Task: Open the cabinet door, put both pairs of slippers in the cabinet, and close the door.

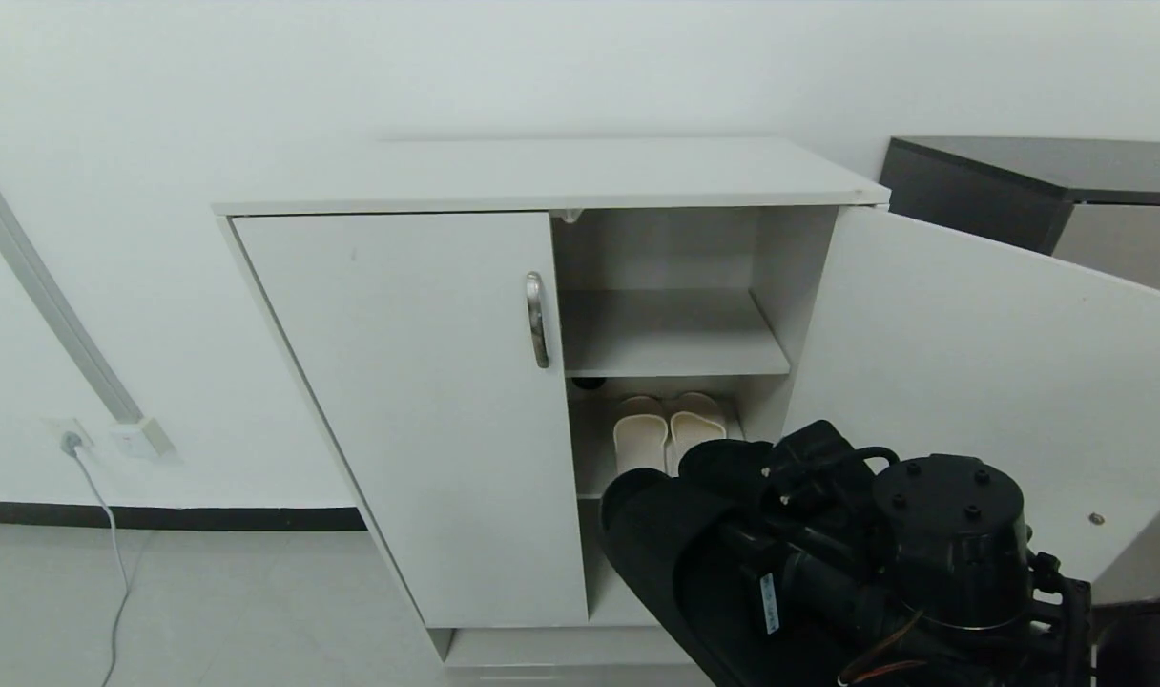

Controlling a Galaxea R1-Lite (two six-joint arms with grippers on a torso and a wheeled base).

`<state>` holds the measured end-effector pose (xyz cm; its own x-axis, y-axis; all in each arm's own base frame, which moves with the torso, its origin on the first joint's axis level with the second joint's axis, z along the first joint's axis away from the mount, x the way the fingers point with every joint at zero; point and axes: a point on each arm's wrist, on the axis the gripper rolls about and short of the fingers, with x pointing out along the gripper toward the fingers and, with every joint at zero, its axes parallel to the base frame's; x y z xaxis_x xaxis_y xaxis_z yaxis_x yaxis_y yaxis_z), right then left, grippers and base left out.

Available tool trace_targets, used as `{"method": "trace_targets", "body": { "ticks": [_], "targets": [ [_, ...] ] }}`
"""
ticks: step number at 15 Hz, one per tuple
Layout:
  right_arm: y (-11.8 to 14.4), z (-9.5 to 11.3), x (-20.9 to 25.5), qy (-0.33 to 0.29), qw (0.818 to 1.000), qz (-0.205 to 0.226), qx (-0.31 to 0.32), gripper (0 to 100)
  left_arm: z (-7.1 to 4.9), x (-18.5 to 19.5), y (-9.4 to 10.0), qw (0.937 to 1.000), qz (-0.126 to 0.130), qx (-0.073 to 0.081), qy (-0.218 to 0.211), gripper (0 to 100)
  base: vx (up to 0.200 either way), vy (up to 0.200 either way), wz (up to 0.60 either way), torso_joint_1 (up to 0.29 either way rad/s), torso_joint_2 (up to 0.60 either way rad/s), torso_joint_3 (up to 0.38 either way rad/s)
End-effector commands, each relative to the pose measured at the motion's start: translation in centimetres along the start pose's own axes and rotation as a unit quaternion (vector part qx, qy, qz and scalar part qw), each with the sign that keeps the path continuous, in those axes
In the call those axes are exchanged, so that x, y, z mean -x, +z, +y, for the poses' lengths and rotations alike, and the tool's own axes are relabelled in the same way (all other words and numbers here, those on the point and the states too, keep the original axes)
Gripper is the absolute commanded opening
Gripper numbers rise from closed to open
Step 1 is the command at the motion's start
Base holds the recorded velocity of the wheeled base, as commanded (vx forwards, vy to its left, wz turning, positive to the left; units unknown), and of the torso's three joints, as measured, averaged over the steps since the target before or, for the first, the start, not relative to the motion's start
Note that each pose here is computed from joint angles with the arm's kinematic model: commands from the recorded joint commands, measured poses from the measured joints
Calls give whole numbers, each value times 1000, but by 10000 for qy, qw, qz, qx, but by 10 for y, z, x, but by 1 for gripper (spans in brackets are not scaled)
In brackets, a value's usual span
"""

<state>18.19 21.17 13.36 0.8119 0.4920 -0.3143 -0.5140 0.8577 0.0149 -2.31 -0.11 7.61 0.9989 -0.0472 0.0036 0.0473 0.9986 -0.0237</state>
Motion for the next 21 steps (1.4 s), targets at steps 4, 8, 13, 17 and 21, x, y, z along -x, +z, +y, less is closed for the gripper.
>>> {"method": "trace_targets", "body": {
  "ticks": [4, 8, 13, 17, 21],
  "targets": [
    [0, 1, 0, 15, 10000, 6, 5, 0, 0, 0, 0, 10000, 10, 4, -1, 0, 0, 0, 0, -30, 437, 400],
    [-1, 1, 0, 13, 10000, 20, 10, 0, 0, 0, 0, 10000, 3, 4, -2, 0, 0, 0, 0, 0, 128, 128],
    [-1, 1, -1, 13, 10000, 20, 10, 0, 0, 0, 0, 10000, 3, 4, -2, 0, 0, 0, 0, 0, 0, 0],
    [-2, 2, -2, 18, 10000, 35, 17, 0, 0, 0, 0, 10000, 3, 4, -2, 0, 0, 100, 0, 2, 2, 4],
    [5, 3, -7, -186, 9997, -180, -19, 0, 0, 0, 0, 10000, 3, 4, -2, 0, 0, 50, 0, -3, 1, 3]
  ]
}}
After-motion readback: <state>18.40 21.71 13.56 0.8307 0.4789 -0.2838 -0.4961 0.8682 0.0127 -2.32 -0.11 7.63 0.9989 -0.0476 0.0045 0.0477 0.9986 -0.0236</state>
